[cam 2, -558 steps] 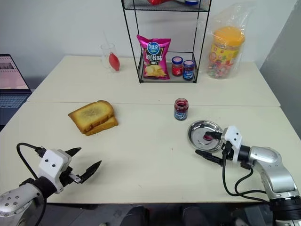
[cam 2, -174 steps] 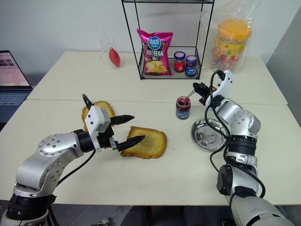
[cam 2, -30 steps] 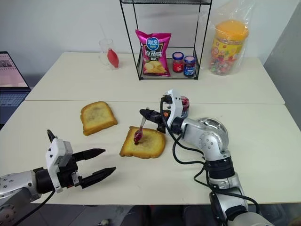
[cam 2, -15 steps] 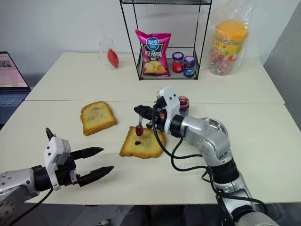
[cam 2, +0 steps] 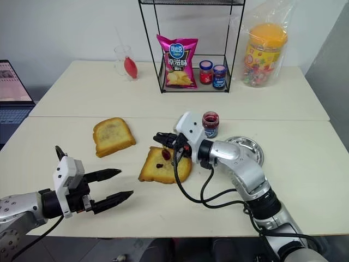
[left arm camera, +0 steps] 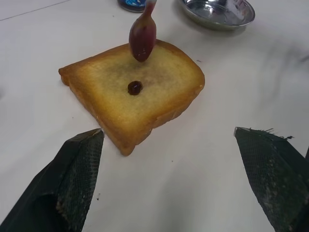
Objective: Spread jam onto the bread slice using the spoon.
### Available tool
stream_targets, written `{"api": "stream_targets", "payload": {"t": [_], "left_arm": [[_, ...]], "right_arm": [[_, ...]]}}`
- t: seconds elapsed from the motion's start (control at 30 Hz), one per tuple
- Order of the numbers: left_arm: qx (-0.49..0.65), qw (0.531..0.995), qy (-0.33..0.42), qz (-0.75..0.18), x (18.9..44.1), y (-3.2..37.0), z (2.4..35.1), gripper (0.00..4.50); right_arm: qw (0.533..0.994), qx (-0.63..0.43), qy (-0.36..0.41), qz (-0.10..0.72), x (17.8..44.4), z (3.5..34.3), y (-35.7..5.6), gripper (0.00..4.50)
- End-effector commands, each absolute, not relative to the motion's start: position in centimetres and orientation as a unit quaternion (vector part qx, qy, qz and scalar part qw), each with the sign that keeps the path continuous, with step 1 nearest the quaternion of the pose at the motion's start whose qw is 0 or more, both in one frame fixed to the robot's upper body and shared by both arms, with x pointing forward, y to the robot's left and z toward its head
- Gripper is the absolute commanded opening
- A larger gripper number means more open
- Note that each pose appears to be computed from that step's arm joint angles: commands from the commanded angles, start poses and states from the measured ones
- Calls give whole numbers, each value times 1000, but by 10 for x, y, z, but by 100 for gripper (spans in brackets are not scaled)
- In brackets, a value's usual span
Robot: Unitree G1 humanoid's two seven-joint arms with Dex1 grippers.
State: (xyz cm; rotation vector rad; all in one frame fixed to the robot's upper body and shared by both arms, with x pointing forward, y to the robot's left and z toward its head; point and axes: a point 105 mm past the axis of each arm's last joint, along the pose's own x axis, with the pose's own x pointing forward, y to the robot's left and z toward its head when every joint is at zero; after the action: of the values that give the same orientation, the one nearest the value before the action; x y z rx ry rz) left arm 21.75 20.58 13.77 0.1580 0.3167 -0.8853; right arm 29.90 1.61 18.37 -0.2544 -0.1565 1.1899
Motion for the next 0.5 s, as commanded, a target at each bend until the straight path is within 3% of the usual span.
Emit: {"api": "stream_targets", "payload": {"t": [0.03, 0.5], "left_arm": [[90, 885, 146, -433, 218, 204, 142, 450], [92, 884, 148, -434, 219, 202, 139, 450]], "right_arm": [[806, -138, -113, 564, 293, 191, 19, 2], [796, -160, -142, 567, 294, 192, 12, 2]]}}
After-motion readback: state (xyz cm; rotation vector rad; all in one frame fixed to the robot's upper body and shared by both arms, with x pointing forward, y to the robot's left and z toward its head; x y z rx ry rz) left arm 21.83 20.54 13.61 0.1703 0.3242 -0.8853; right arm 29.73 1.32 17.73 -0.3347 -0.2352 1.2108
